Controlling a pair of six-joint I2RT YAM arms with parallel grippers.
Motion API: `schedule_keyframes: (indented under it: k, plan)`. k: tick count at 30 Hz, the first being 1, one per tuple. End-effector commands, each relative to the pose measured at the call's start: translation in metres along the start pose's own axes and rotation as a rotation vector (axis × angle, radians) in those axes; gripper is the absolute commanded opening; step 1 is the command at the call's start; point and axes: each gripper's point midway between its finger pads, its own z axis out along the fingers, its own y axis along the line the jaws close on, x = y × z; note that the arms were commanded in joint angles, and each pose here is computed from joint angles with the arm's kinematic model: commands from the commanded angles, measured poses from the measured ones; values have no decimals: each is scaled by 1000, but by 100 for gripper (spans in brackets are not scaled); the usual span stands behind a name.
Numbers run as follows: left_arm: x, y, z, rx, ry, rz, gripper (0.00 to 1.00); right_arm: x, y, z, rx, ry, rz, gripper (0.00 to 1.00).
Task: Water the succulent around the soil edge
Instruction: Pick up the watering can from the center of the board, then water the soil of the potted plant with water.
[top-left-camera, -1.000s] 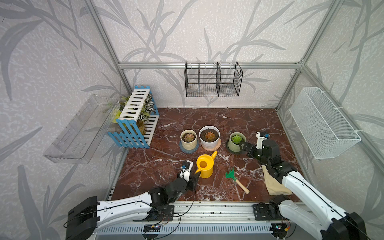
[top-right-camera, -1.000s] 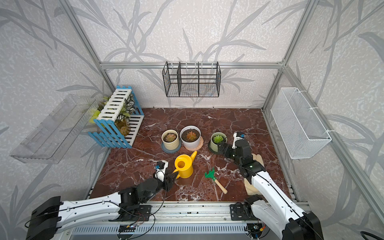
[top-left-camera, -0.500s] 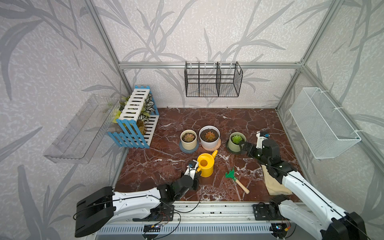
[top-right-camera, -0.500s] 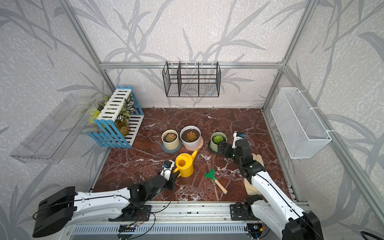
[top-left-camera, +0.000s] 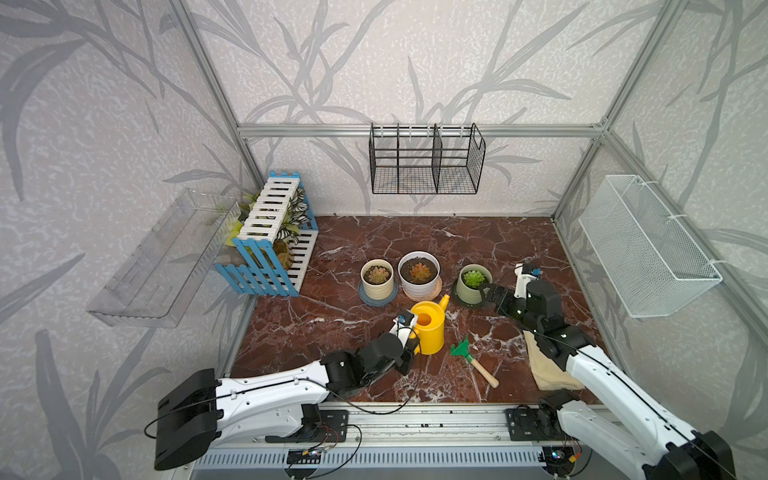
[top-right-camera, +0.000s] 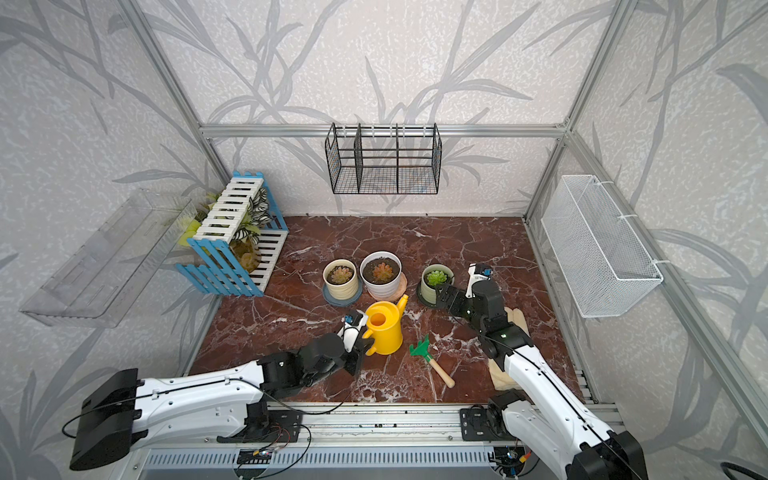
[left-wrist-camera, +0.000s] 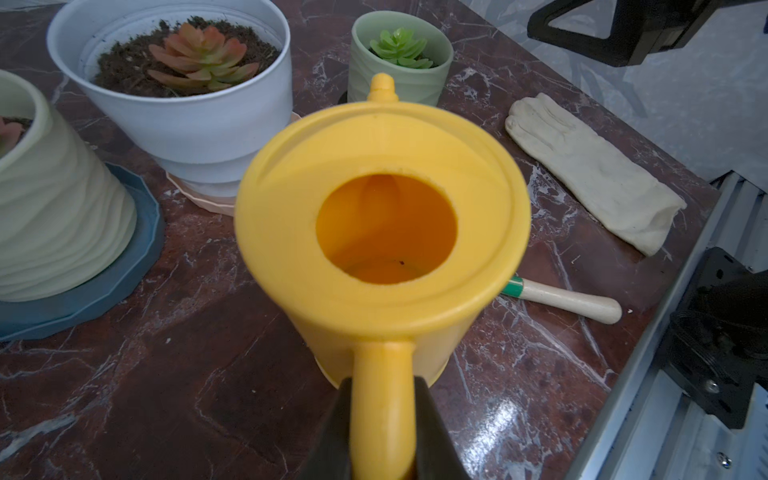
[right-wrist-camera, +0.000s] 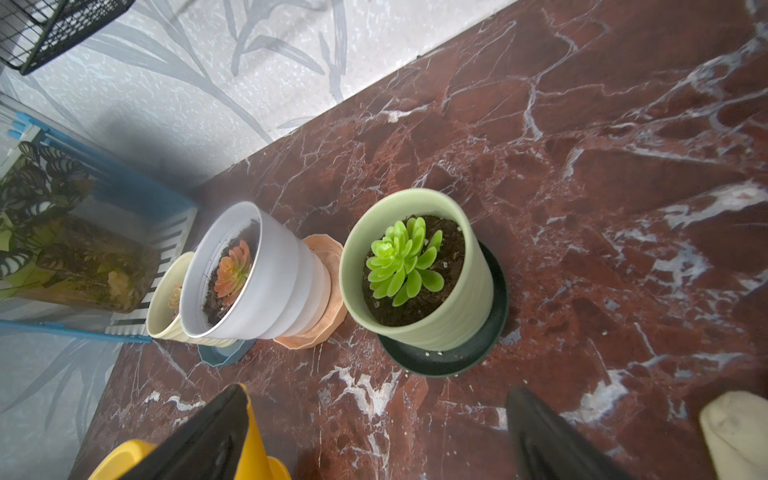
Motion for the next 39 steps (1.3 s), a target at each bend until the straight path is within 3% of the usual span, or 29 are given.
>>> schedule_keyframes:
  k: [1, 6, 15, 29, 39]
  plan:
    - [2, -16, 1, 18, 137, 18, 0, -8, -8, -8, 49, -43, 18, 98]
    - [-15, -24, 14, -50, 250, 88, 0, -12, -21, -14, 132, -59, 33, 98]
    - [-74, -42, 32, -133, 309, 190, 0, -14, -31, -19, 191, -72, 45, 98]
    - [-89, -29, 36, -269, 390, 206, 0, -18, -36, -25, 223, -93, 57, 98]
    - [-96, -23, 35, -316, 373, 213, 0, -18, -37, -26, 228, -97, 60, 98]
